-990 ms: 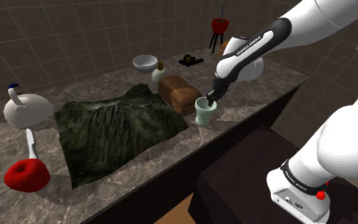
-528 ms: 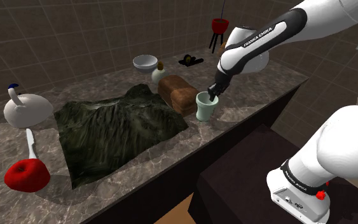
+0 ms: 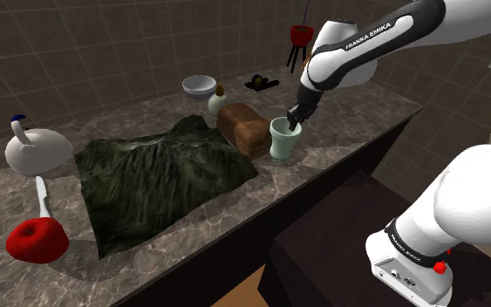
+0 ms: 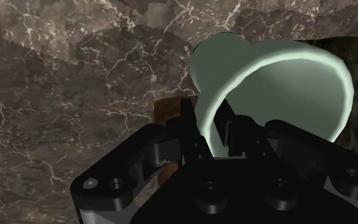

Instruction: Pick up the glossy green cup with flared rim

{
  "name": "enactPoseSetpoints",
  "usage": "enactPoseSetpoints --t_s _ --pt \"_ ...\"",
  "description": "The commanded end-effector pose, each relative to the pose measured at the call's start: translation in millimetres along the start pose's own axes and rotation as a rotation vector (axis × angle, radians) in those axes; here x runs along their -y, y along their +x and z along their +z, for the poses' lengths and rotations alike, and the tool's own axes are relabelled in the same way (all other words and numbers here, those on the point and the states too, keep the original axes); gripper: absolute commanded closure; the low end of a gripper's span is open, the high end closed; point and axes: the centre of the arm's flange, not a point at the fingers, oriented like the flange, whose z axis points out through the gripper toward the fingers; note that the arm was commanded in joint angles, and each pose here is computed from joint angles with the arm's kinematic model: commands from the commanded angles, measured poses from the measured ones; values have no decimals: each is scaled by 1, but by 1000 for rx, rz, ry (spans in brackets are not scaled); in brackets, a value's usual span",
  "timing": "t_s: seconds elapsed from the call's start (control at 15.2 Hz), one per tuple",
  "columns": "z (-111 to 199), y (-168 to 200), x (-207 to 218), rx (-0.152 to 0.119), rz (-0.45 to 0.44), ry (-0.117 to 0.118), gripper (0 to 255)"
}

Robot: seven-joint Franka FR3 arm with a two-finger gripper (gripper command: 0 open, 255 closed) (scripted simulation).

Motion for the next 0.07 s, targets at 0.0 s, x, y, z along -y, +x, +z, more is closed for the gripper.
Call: enactPoseSetpoints --t_s 0.0 --pt "-4 1 -1 0 0 0 255"
